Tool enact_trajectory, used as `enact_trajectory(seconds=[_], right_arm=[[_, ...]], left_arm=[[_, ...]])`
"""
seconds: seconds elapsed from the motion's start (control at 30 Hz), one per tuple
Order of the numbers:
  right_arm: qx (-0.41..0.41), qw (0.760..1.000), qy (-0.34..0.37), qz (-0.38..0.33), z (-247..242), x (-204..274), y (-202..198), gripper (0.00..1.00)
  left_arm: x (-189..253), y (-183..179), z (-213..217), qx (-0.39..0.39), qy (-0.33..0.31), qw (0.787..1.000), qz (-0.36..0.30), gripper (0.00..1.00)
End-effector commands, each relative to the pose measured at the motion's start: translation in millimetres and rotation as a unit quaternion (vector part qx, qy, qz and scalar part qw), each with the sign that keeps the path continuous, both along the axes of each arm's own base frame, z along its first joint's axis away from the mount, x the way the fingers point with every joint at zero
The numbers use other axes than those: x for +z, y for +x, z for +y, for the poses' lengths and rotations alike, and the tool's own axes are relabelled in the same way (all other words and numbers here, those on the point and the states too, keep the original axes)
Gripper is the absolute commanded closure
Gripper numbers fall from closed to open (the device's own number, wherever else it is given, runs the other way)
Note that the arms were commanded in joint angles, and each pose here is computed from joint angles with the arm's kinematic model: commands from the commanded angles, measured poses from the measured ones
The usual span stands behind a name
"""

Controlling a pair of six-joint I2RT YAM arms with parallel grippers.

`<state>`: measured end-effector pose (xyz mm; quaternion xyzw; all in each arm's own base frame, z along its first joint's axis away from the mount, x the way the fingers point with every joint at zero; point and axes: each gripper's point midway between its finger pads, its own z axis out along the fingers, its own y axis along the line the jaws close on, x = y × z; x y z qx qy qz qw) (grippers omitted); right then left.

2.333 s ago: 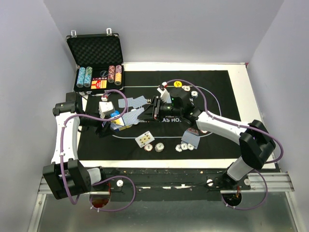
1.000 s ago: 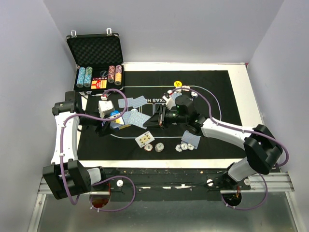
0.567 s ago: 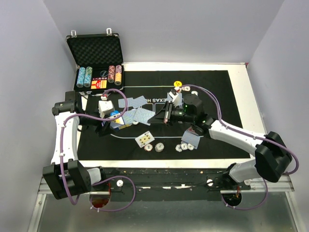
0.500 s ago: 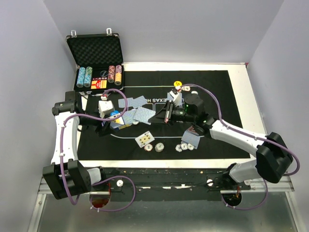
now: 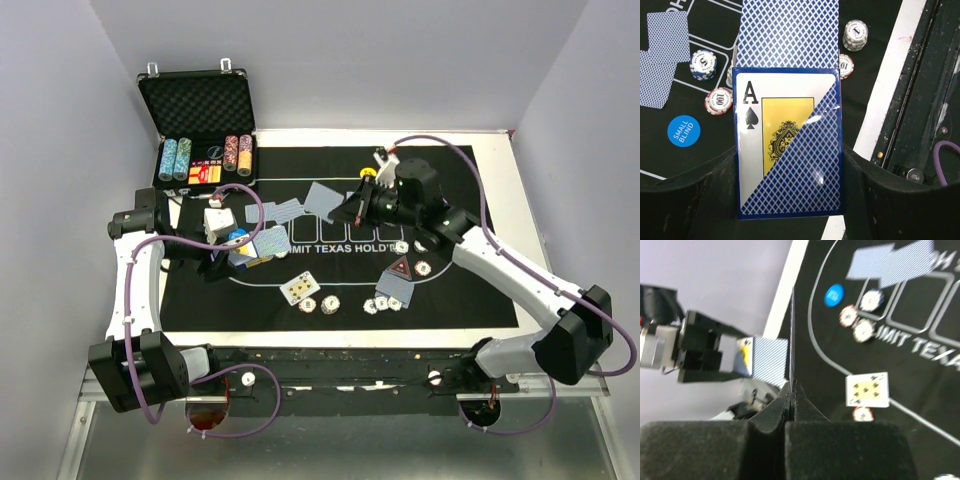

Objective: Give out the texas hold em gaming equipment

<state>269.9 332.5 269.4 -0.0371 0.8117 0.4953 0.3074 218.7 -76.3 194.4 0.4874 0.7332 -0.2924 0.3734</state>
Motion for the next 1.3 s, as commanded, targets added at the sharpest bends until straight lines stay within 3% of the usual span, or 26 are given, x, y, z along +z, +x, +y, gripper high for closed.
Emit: enact_trajectory(seconds=[0.0,0.17,0.4,0.67,0.87,1.27], right_arm=[[-0.054,0.979,-0.189,-0.059,-43.1,-33.6,31.0,0.99],[-0.077,0.946,-0.302,-0.094,-60.4,-58.1,56.5,0.99],[-0.079,0.849,-0.495,-0.169,-61.8,-93.7,76.7,0.99],[-0.089,0.781,-0.568,-0.243,-60.0,-108.9,96.3,0.99],[-0.066,0.706,-0.645,-0.285,-57.7,-142.4,104.4,0.99],[0.005,0.723,-0.626,-0.294,-8.5,-200.4,108.9,0.99]], left_arm=[[15.2,-53.9,-21.1,-0.003,-0.058,0.992,0.114,1.00],[16.4,-54.4,-22.0,0.001,-0.062,0.991,0.119,1.00],[16.5,-57.7,-22.0,0.008,-0.060,0.990,0.125,1.00],[15.3,-61.6,-22.3,0.010,-0.058,0.990,0.125,1.00],[16.8,-62.3,-22.5,0.010,-0.056,0.991,0.121,1.00],[17.2,-64.1,-21.8,0.013,-0.052,0.992,0.117,1.00]])
